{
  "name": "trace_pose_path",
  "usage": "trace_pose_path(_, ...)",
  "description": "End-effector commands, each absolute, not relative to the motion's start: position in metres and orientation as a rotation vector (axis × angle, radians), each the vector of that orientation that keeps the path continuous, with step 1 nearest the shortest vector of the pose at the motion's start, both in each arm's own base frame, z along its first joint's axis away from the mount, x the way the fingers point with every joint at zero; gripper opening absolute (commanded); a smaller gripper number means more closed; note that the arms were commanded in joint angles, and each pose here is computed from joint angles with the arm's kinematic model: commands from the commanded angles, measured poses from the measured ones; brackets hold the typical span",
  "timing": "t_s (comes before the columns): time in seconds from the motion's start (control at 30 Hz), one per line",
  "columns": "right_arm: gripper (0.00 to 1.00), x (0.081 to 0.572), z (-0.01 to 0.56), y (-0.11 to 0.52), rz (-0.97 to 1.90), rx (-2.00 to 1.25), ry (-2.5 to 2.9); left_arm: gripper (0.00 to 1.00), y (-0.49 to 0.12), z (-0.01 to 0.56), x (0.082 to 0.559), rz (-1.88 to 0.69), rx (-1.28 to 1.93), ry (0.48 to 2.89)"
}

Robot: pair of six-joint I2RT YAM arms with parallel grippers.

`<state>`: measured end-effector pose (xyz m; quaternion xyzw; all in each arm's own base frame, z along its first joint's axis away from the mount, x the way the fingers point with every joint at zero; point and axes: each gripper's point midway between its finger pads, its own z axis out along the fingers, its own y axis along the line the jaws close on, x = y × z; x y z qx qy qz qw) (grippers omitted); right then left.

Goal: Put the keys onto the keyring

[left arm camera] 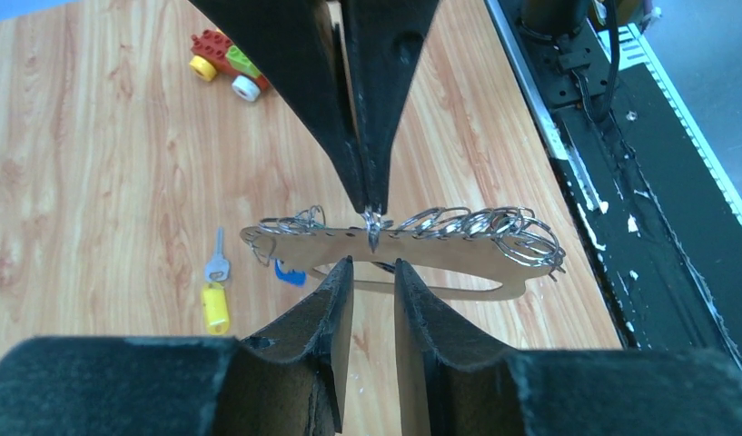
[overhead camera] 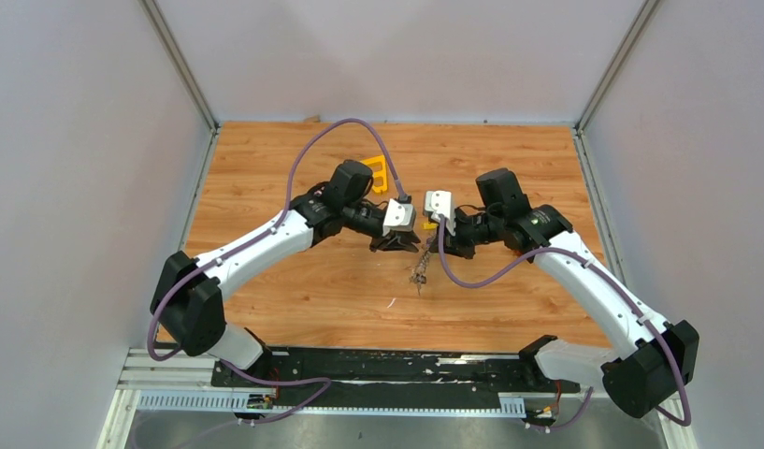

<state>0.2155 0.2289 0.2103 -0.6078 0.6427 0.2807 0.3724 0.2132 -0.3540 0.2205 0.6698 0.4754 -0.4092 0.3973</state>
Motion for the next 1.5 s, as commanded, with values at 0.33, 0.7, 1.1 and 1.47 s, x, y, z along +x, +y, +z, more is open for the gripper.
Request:
trace_pose_path(0.33,0.00,0.211,0.229,0.240,0.775,-1.531,1.556,0.31,-0.365,0.223,0.214,-1.043,1.662,1.062)
trace_pose_path(0.7,0.00,0.211,0.226,0.240,0.783,-1.527,1.562,0.29,-0.367,0.225,0.206,-1.104,1.637,1.045)
trace_pose_path(1.1,0.00,0.213,0.224,0.240,0.780,-1.517,1.575,0.00,-0.366,0.226,0.201,-1.129,1.631,1.040)
trace_pose_path(1.47,0.20,0.211,0.235,0.233,0.772,-1.456,1.524,0.00,-0.365,0.267,0.197,-1.318,1.327,0.965)
